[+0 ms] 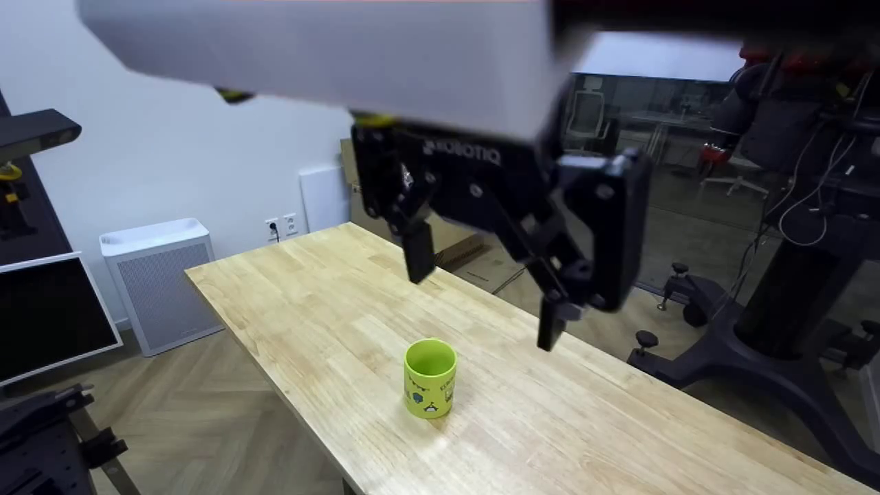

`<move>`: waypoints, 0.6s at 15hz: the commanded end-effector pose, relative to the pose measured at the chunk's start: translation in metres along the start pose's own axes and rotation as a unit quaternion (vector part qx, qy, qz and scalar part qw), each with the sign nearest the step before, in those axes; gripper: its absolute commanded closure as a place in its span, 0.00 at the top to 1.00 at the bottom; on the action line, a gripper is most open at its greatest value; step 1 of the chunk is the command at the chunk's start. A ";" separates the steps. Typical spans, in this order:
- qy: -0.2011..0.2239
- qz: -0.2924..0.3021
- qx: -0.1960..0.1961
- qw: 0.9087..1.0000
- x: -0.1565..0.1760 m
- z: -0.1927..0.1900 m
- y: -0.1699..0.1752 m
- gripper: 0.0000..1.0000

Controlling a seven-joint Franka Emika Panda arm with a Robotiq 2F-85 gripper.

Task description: Move the mug cup to the right

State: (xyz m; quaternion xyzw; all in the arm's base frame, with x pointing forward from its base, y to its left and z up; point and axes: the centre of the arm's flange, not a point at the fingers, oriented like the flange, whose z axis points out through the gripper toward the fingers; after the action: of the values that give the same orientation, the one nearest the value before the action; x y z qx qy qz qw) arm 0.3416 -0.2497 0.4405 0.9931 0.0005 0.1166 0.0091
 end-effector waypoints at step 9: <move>-0.130 0.069 0.015 0.989 0.072 0.104 0.042 1.00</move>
State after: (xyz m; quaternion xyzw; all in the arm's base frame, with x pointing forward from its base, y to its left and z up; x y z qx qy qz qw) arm 0.4370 -0.2931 0.3558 0.9975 -0.0676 -0.0133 -0.0133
